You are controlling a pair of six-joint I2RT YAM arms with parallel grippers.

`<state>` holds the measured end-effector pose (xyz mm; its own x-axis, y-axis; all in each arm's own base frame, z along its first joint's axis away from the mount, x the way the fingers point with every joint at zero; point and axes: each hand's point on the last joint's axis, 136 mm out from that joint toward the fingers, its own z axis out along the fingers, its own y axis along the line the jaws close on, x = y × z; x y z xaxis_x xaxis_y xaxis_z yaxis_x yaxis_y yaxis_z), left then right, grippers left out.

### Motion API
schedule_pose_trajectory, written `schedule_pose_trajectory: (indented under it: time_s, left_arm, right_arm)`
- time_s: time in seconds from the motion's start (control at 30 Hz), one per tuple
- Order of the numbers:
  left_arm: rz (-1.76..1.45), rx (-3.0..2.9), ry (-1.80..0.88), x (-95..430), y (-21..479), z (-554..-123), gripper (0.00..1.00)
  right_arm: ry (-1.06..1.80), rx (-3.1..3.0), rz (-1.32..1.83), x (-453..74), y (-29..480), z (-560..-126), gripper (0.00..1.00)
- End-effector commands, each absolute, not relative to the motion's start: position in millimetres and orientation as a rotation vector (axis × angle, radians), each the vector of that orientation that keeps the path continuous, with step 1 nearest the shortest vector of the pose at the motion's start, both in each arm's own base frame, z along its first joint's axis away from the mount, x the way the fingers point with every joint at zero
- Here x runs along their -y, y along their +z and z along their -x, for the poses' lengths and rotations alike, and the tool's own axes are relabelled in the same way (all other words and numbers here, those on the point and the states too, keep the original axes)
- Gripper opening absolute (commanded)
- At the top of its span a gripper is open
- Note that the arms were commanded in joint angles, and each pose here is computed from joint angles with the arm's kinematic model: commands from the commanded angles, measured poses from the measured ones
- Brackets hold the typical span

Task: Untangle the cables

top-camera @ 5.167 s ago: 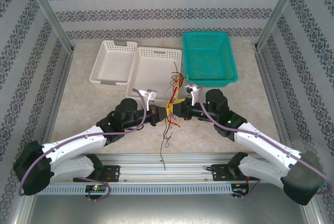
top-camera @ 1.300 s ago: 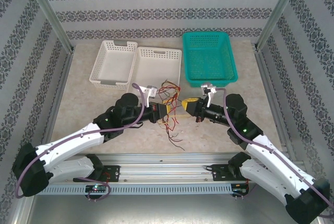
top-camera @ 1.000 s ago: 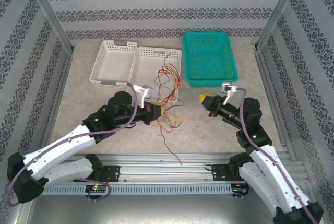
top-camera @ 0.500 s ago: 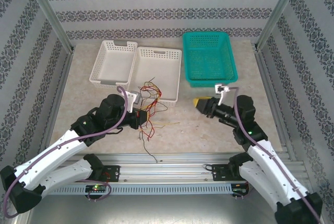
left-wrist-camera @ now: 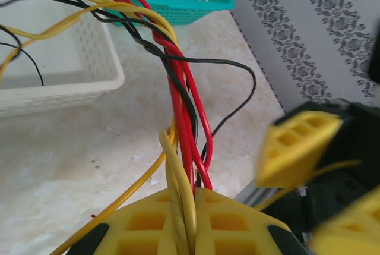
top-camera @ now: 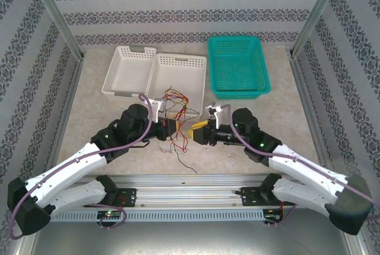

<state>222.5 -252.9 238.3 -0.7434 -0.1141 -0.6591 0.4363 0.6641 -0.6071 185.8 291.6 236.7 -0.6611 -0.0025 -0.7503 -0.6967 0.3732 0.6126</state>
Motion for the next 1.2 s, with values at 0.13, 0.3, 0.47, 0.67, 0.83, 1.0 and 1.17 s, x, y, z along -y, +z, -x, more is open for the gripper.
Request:
schedule_pose_trajectory:
  time_s: [0.13,0.3,0.47,0.67,0.83,1.0,1.17]
  left_arm:
    - [-0.274,-2.105,-1.11,270.7,252.7,-220.7,0.0]
    - [-0.275,-2.106,-1.116,273.7,248.8,-219.2,0.0]
    - [-0.268,-2.098,-1.109,272.9,249.5,-220.0,0.0]
    - [-0.277,-2.092,-1.043,262.0,254.3,-219.2,0.0]
    - [-0.306,-2.107,-0.965,249.5,254.4,-215.2,0.0]
    - [-0.333,-2.145,-0.851,231.2,248.2,-210.7,0.0]
    - [-0.378,-2.207,-0.733,214.2,238.2,-205.3,0.0]
  right_arm:
    - [1.293,-1.885,0.552,-306.1,253.9,-210.7,0.41]
    - [1.314,-1.868,0.537,-311.1,256.5,-215.2,0.38]
    - [1.332,-1.868,0.539,-315.3,253.6,-215.8,0.2]
    - [1.246,-1.88,0.523,-302.9,248.0,-217.3,0.0]
    - [1.094,-1.911,0.439,-273.3,241.7,-228.5,0.0]
    - [0.994,-1.931,0.337,-235.4,238.7,-240.5,0.0]
    - [0.922,-1.923,0.203,-191.5,245.1,-250.9,0.0]
